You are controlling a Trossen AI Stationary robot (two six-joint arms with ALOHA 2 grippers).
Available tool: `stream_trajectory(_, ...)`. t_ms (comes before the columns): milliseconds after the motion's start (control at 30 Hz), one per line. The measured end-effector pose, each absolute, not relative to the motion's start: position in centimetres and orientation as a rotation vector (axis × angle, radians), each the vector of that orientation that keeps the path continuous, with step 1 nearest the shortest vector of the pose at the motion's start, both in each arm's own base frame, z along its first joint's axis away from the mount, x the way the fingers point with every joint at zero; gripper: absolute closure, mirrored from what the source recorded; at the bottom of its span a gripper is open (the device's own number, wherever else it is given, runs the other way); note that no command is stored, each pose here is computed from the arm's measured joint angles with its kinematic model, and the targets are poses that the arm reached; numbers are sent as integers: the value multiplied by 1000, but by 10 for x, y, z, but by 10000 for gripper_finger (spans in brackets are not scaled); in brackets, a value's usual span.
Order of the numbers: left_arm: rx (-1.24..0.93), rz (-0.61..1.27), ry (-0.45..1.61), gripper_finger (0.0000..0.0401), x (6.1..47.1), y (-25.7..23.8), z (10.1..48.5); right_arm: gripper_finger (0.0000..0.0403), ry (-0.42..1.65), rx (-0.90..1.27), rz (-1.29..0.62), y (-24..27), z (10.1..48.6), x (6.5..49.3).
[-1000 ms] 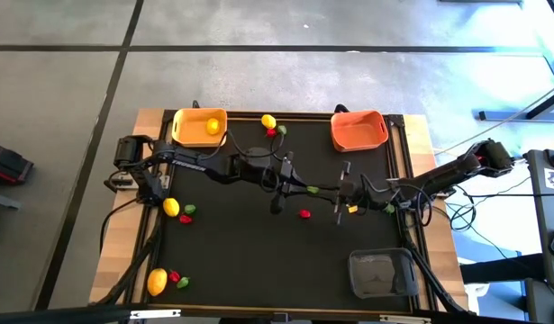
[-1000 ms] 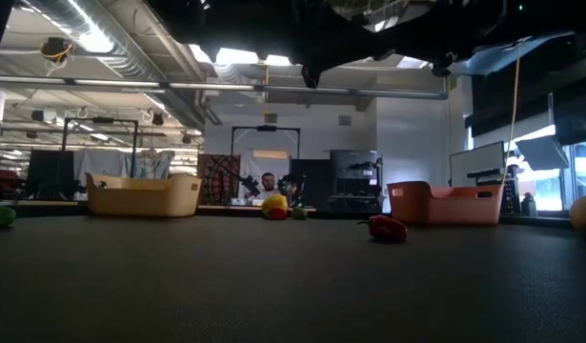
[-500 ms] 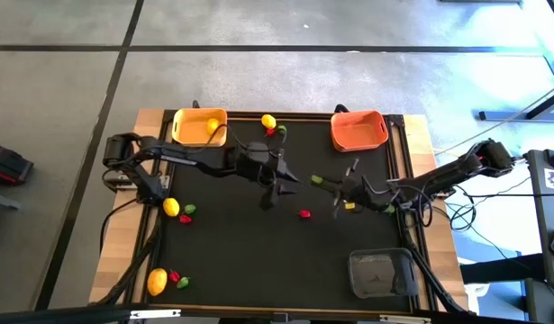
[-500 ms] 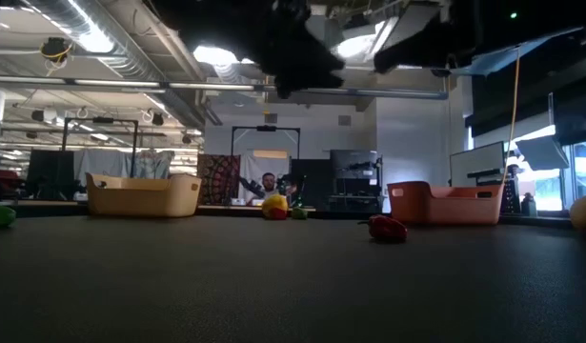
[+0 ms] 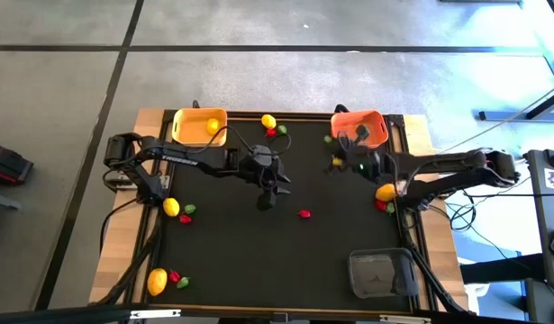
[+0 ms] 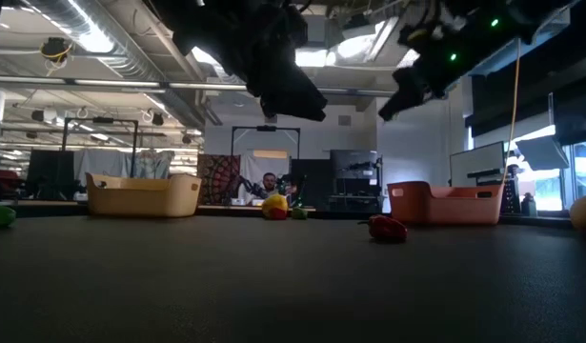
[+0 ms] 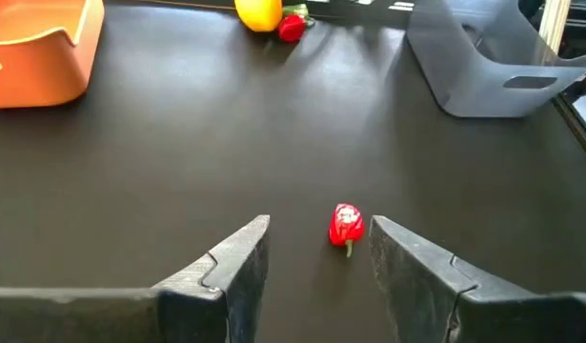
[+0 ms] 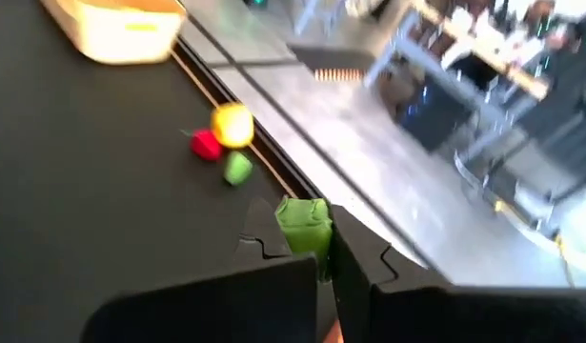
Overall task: Sort produce into baskets
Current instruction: Put the green chili pepper into the orange bin
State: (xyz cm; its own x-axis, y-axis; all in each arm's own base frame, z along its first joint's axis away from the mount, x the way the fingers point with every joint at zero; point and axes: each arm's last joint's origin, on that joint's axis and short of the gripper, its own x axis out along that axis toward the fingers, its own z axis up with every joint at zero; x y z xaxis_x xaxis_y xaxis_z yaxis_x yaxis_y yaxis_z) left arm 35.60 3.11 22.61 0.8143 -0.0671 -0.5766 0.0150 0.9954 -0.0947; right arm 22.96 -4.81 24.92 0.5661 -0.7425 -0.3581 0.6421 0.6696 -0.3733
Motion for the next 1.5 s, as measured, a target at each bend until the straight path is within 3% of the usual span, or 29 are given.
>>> stream_trajectory(400, -84, -45, 617, 226, 356, 31, 226, 397, 582, 107, -939, -132, 234, 202)
stream_trajectory(700, -84, -45, 617, 226, 356, 31, 226, 397, 672, 296, -1004, -176, 200, 191)
stream_trajectory(1000, -84, -45, 618, 226, 356, 31, 226, 397, 767, 339, -1008, -189, 172, 194)
stream_trajectory(1500, -84, -45, 618, 226, 356, 31, 226, 390, 790, 339, -1012, -193, 160, 199)
